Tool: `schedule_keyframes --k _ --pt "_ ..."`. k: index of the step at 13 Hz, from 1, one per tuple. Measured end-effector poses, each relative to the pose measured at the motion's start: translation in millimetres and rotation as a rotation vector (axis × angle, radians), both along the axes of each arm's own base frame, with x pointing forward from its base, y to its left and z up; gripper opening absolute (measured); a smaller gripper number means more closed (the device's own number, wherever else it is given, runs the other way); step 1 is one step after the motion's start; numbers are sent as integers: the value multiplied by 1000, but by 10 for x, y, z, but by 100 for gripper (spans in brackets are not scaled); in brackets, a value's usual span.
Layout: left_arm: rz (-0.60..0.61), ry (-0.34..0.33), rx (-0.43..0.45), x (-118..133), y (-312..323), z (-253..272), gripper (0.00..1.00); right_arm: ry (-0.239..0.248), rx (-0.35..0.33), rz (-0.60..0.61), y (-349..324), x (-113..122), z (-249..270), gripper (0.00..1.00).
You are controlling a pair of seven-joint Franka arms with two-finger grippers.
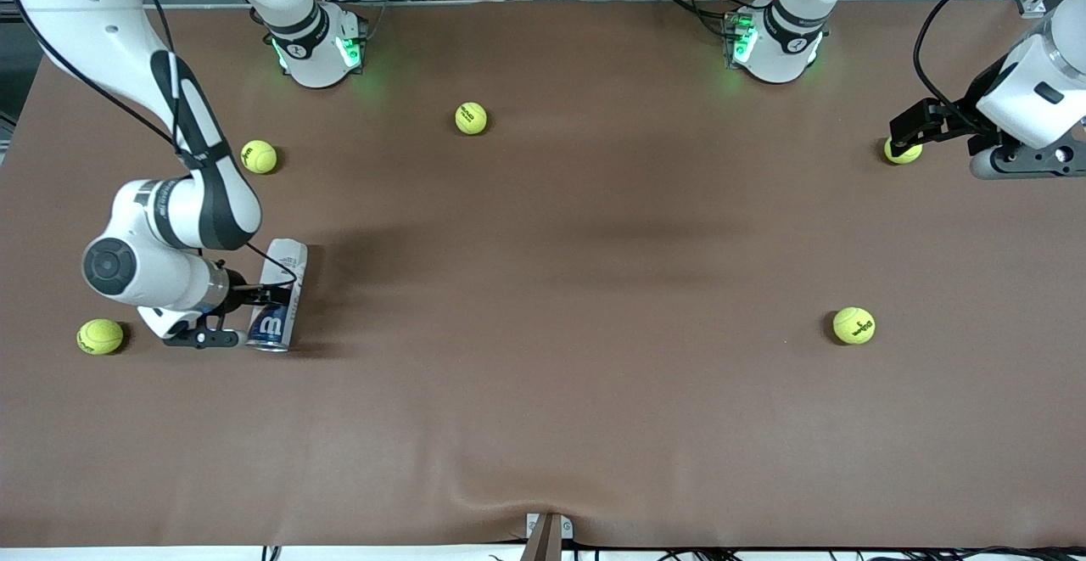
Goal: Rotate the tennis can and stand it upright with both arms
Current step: 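Reach the right gripper down and grasp the lying Wilson can, then lift the can with the right gripper and carry it toward table center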
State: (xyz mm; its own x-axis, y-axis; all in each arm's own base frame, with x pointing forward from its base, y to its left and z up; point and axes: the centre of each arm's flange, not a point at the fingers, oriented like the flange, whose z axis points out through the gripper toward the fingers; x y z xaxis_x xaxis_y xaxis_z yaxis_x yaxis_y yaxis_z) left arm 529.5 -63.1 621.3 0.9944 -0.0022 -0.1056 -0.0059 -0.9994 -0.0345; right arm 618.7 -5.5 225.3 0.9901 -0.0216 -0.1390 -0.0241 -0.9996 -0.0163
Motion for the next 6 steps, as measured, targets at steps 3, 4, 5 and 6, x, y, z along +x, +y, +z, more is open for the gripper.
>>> schedule_keyframes --k 3,4,5,6 --pt "-2 0 0 0 -10 -1 100 24 1 3 23 -28 -245 100" --pt "-3 1 0 2 -14 -7 100 23 1 3 25 -28 -312 100" --pt "-3 3 0 7 -17 -18 100 26 1 3 24 -34 -374 100" --pt "-3 6 0 14 -18 -30 100 31 2 3 25 -42 -423 100"
